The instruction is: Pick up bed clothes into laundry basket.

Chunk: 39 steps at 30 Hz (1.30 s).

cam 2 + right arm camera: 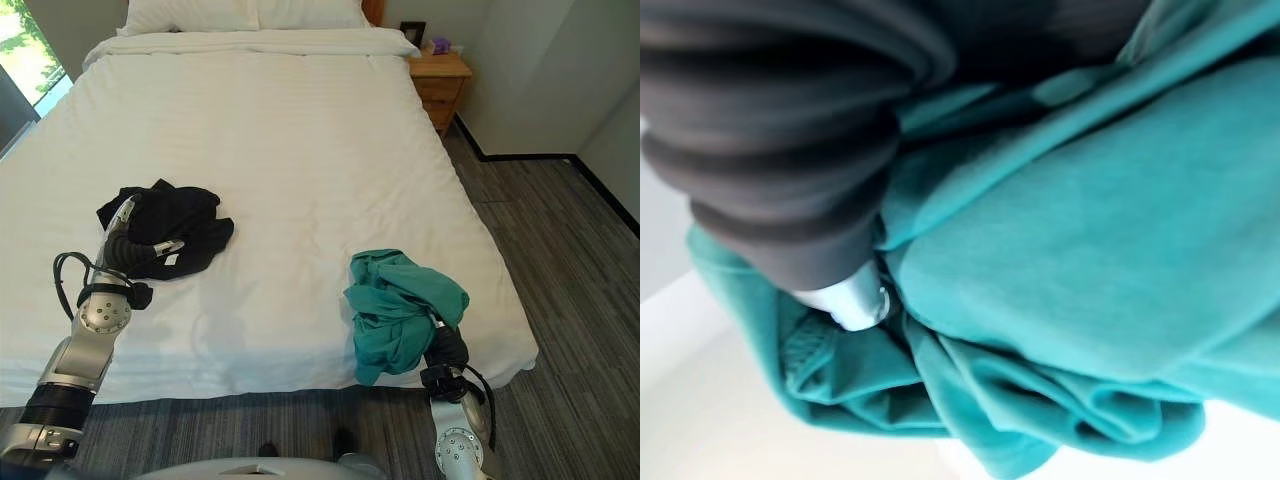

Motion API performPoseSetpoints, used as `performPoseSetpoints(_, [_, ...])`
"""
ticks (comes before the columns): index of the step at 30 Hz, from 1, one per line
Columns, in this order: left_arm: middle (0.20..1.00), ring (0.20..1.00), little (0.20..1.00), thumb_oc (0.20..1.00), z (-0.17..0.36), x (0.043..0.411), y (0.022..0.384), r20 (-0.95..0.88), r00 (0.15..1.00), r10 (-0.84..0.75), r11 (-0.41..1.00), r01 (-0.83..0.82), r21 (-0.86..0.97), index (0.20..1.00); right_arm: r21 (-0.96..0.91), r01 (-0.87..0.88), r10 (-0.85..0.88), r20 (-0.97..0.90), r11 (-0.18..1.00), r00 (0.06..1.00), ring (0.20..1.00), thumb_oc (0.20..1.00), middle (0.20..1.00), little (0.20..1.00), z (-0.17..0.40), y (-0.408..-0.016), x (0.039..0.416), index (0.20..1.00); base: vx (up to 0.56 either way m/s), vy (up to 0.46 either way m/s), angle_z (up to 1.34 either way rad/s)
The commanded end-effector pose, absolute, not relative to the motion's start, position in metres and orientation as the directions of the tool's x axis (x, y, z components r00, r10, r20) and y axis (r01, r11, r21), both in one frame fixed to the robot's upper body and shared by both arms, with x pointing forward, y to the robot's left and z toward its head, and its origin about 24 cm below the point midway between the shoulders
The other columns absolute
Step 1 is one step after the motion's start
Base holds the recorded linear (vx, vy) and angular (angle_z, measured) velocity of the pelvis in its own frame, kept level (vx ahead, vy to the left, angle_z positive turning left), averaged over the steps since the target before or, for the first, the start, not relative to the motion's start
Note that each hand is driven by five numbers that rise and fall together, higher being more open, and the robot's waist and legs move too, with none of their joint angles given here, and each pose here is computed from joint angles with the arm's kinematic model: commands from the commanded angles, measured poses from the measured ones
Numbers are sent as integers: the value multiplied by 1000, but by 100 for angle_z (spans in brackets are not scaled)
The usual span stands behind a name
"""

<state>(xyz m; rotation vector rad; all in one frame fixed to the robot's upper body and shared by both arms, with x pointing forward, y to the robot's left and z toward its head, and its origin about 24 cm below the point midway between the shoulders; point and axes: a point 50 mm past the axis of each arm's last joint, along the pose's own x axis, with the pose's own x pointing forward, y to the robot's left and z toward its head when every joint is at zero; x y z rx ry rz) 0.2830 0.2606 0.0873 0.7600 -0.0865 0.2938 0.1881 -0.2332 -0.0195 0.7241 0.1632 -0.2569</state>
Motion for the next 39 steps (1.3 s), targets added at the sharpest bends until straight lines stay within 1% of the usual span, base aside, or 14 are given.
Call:
performPoseSetpoints(1, [1000,1000,1000,1000,130,308,267,335,917,216,565,-397,723,1000,595,187,-151,-111,782,982,200,200,200,200,4,-240,198,200,0,0,0])
performPoseSetpoints(5, [1000,1000,1000,1000,135,313,267,348,913,215,520,-408,750,1000,593,195,-154,-119,781,981,200,200,200,200,2,-241,197,200,0,0,0])
performPoseSetpoints(7, [1000,1000,1000,1000,151,325,271,373,901,221,378,-432,819,1000,581,191,-148,-120,791,982,200,200,200,200,2,-241,197,200,16,2,-1])
performPoseSetpoints(9, [1000,1000,1000,1000,164,334,272,380,900,214,302,-431,850,1000,572,182,-142,-116,799,983,200,200,200,200,4,-242,197,200,0,0,0])
performPoseSetpoints(10, [1000,1000,1000,1000,186,346,268,407,894,190,217,-442,870,1000,563,172,-133,-111,808,985,200,200,200,200,6,-242,199,200,0,0,0])
performPoseSetpoints(14, [1000,1000,1000,1000,209,366,262,415,892,180,140,-440,887,1000,561,153,-114,-104,814,988,200,200,200,200,8,-240,203,200,0,0,0])
performPoseSetpoints(21, [1000,1000,1000,1000,245,397,260,327,923,204,-62,-321,945,1000,547,87,-48,-85,833,995,200,200,200,200,12,-232,211,200,-18,7,-11])
performPoseSetpoints(22, [1000,1000,1000,1000,250,404,257,300,930,214,-143,-274,951,1000,543,74,-36,-80,837,996,200,200,200,200,13,-232,213,200,-25,8,-15])
performPoseSetpoints(23, [1000,1000,1000,1000,252,405,255,304,929,209,-146,-278,950,1000,547,75,-39,-77,834,996,200,200,200,200,13,-232,214,200,-50,9,-9])
performPoseSetpoints(26, [1000,1000,1000,1000,267,412,253,292,930,223,-335,-208,919,1000,564,53,-29,-52,824,998,200,200,200,200,17,-231,219,200,-40,10,-23])
performPoseSetpoints(27, [1000,1000,1000,1000,272,413,255,275,933,233,-437,-152,887,1000,568,50,-36,-35,822,999,200,200,200,200,19,-233,222,200,-12,14,-33])
performPoseSetpoints(30, [1000,1000,1000,1000,270,411,266,248,929,275,-482,-90,871,1000,584,51,-47,-22,810,999,200,200,200,200,21,-234,224,200,35,4,-35])
performPoseSetpoints(32, [1000,1000,1000,1000,258,409,278,179,925,336,-500,14,866,1000,594,44,-51,-5,803,999,200,200,200,200,24,-234,224,200,62,29,-39])
performPoseSetpoints(39, [1000,1000,1000,1000,245,412,274,113,934,339,-489,72,869,1000,604,45,-55,-2,795,998,200,200,200,200,23,-232,223,200,45,21,-11])
